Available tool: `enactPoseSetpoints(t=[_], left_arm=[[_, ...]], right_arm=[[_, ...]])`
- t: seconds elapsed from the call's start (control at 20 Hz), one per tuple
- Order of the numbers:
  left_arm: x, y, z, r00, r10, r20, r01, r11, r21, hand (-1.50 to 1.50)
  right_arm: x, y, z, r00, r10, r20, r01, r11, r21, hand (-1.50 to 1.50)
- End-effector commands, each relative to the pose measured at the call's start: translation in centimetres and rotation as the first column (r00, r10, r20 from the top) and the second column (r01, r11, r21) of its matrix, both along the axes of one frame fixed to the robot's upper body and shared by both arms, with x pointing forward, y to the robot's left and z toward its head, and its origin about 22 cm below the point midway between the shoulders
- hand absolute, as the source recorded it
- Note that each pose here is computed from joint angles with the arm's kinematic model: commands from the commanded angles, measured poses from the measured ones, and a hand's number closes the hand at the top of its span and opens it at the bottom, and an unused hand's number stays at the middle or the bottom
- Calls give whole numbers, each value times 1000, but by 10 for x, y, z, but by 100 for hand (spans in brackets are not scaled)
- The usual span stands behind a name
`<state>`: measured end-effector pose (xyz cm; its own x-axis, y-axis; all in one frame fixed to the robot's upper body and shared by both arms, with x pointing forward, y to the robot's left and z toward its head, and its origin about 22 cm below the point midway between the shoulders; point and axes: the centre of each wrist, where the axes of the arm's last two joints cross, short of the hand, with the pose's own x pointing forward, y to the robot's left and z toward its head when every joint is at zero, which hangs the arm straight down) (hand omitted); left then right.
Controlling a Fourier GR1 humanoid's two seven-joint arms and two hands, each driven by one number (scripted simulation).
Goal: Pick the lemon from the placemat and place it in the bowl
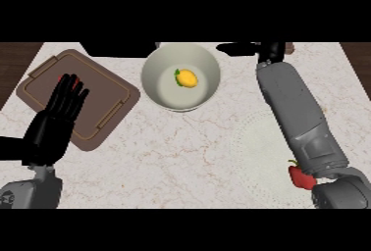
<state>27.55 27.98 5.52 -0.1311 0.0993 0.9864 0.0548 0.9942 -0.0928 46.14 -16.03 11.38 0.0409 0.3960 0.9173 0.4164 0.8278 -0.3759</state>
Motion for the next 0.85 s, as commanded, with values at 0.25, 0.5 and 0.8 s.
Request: enactPoseSetpoints(t=[0.25, 0.5, 0.8], left_arm=[[-9, 9, -6, 998, 64, -26, -64, 998, 17, 0], [-17, 17, 4, 997, 67, -25, -67, 998, 9, 0], [-7, 24, 7, 998, 54, -36, -54, 999, -5, 0]], right_arm=[[-24, -105, -34, 999, -43, -8, 44, 997, 61, -150], [-60, -132, -49, 999, 10, -35, -8, 999, 53, -150], [-112, -166, -64, 998, 33, -50, -29, 996, 83, -150]])
